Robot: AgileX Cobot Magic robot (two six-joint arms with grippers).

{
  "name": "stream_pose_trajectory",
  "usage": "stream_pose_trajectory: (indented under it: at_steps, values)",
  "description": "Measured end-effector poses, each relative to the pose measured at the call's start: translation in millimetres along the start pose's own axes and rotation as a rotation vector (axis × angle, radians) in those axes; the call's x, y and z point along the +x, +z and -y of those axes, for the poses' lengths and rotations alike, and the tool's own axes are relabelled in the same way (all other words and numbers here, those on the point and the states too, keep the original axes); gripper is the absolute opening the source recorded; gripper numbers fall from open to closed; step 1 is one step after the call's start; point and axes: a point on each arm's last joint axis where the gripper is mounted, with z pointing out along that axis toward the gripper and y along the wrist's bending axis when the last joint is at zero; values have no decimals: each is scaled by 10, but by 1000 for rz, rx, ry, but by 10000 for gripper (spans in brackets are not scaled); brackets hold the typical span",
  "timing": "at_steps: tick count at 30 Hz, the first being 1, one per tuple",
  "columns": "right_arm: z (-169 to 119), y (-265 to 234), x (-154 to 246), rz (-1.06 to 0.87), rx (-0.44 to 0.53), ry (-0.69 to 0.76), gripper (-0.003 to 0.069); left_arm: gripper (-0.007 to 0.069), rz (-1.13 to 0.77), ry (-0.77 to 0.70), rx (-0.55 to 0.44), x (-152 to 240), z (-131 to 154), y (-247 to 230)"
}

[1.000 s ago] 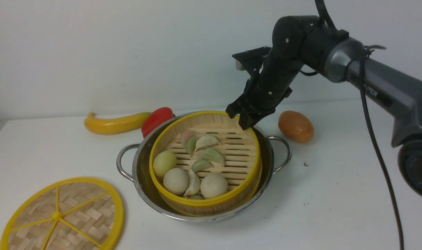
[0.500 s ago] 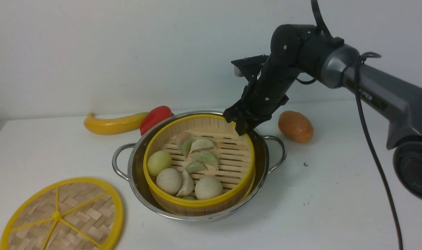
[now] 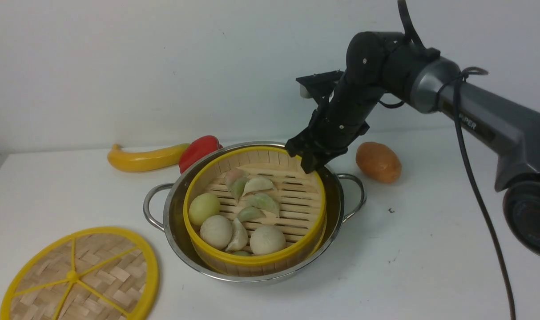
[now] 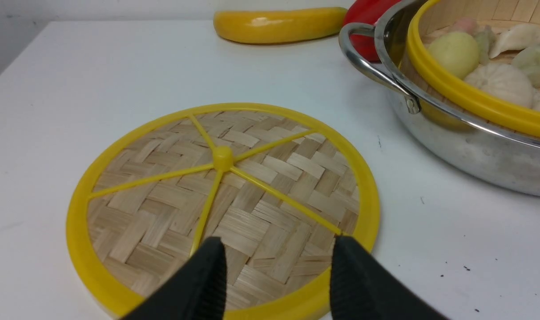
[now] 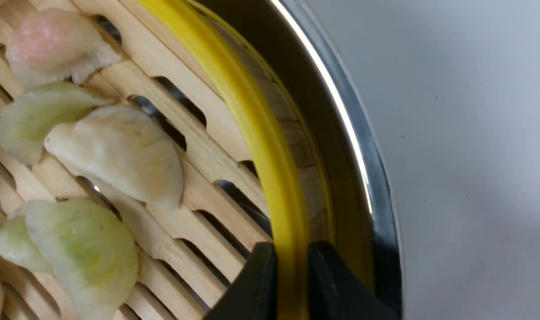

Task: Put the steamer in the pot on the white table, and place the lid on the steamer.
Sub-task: 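Place the bamboo steamer basket of food into the steel pot with the right gripper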

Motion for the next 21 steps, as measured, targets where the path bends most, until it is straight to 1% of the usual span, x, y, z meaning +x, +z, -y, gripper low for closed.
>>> stream_pose_trajectory:
  at_steps: [1,5,7,10,12,14,16,18,19,20,21]
  values:
    - [-1,0,0,0,-1,2,94,312,0,0,0,0,0,0]
    - [-22,-40,-16,16,-13,6,227,312,0,0,0,0,0,0]
    - [-25,-95,-28,26,0,-2,286,312,0,0,0,0,0,0]
    - [-22,-210,-47,44,37,-24,318,312,0,0,0,0,0,0]
    - [-28,-281,-67,59,51,-33,321,312,0,0,0,0,0,0]
    - [-62,-512,-140,117,80,-56,320,312,0,0,0,0,0,0]
    - [-77,-638,-173,148,101,-66,313,312,0,0,0,0,0,0]
    - [-88,-949,-234,217,179,-87,283,312,0,0,0,0,0,0]
    - [-87,-1005,-243,229,197,-92,275,312,0,0,0,0,0,0]
    - [-78,-1217,-266,273,269,-106,239,312,0,0,0,0,0,0]
    - [-73,-1311,-272,292,301,-104,221,312,0,0,0,0,0,0]
